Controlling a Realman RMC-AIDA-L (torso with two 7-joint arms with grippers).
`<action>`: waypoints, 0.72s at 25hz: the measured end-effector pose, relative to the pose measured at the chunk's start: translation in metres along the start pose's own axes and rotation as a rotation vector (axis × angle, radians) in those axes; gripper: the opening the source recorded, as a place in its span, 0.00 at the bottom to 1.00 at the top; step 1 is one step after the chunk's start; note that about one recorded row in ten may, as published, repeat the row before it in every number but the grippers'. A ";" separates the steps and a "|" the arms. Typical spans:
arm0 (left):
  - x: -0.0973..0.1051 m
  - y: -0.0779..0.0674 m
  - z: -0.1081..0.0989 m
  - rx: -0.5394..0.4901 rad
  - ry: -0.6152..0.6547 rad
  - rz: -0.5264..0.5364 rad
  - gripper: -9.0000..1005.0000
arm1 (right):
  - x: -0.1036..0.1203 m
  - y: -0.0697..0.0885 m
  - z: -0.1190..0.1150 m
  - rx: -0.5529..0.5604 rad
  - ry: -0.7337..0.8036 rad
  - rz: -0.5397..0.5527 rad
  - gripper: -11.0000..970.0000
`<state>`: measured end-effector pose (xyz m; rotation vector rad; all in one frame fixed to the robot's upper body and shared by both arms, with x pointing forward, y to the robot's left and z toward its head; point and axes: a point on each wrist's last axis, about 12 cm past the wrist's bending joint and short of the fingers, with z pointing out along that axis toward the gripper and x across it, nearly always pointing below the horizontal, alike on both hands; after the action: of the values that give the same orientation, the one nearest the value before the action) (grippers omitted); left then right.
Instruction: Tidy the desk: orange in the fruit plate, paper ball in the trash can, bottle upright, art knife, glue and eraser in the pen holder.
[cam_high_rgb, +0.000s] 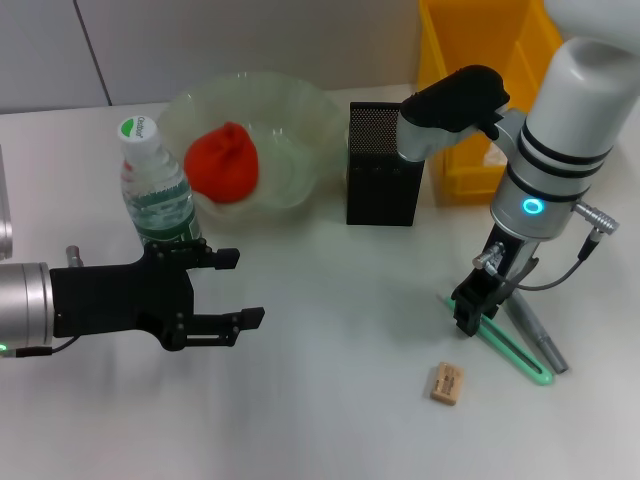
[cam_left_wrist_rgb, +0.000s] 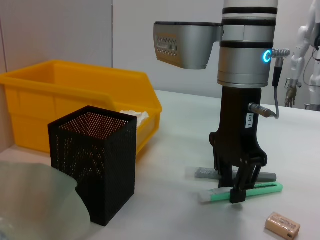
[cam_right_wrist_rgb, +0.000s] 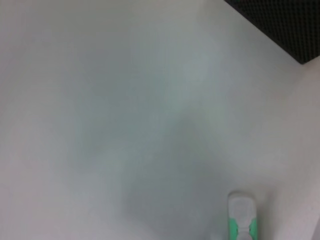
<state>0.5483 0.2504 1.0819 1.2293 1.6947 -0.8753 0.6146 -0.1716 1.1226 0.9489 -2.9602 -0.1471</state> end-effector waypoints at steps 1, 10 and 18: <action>0.000 0.000 0.000 0.000 0.000 0.000 0.80 | 0.000 0.000 0.000 0.001 0.001 -0.002 0.28; 0.000 0.000 0.000 0.000 -0.001 0.001 0.80 | 0.001 0.001 0.002 0.014 0.012 -0.012 0.24; -0.001 0.001 0.000 -0.003 -0.001 0.002 0.80 | -0.004 -0.001 -0.009 0.014 -0.049 -0.015 0.19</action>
<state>0.5488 0.2506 1.0826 1.2285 1.6926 -0.8722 0.6190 -0.1709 1.1318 0.9827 -3.0031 -0.1514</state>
